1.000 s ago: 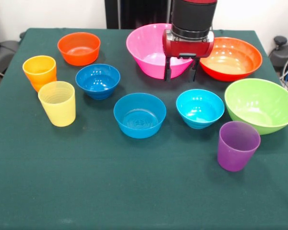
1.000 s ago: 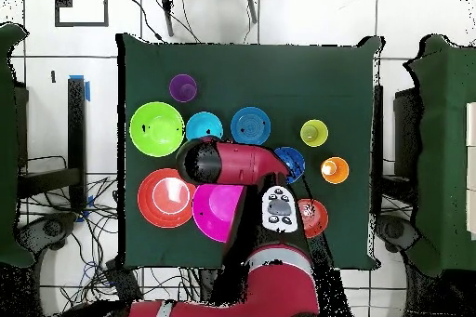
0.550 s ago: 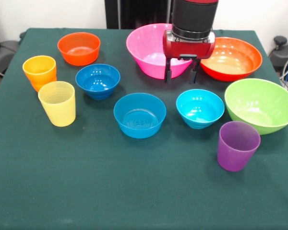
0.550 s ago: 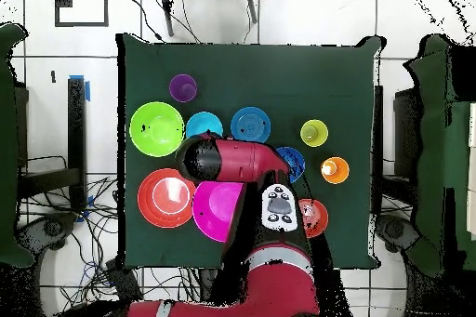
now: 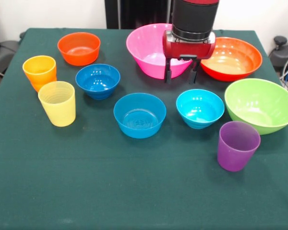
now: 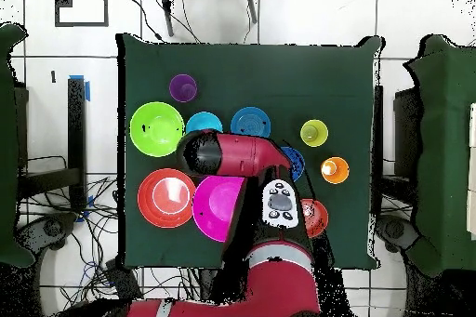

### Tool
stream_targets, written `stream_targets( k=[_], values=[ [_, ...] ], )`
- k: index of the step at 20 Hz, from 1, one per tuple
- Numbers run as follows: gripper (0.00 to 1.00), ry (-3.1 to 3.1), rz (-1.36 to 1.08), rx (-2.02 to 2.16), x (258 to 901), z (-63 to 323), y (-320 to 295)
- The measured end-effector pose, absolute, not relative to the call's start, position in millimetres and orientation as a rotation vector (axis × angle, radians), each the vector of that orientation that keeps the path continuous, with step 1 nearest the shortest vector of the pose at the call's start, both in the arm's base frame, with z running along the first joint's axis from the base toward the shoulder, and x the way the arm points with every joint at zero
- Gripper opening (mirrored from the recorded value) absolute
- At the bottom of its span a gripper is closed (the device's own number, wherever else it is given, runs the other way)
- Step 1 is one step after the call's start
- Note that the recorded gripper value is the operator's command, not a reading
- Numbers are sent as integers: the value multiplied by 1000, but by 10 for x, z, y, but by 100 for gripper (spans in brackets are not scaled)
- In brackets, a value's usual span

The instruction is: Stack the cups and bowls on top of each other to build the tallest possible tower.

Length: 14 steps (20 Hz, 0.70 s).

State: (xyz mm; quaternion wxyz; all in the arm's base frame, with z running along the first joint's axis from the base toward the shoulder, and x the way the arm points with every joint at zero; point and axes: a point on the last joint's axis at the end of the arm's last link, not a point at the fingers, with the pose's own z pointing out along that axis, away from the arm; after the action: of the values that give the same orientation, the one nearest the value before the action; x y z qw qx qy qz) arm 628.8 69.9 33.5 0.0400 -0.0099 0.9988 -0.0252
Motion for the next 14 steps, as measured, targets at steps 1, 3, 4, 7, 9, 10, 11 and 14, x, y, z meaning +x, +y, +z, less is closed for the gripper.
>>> stream_targets(
  k=[1,3,4,7,9,10,11,14],
  values=[
    [100,3062,-77,-29,6294,335,694],
    [100,3060,-78,-21,6335,319,655],
    [100,3060,-79,-16,6353,298,631],
    [100,3059,-80,-6,6389,253,580],
    [100,3056,-81,3,6421,228,535],
    [100,3055,-82,6,6433,222,522],
    [100,3054,-86,7,6446,215,507],
    [100,3051,-99,6,6463,207,483]
  ],
)
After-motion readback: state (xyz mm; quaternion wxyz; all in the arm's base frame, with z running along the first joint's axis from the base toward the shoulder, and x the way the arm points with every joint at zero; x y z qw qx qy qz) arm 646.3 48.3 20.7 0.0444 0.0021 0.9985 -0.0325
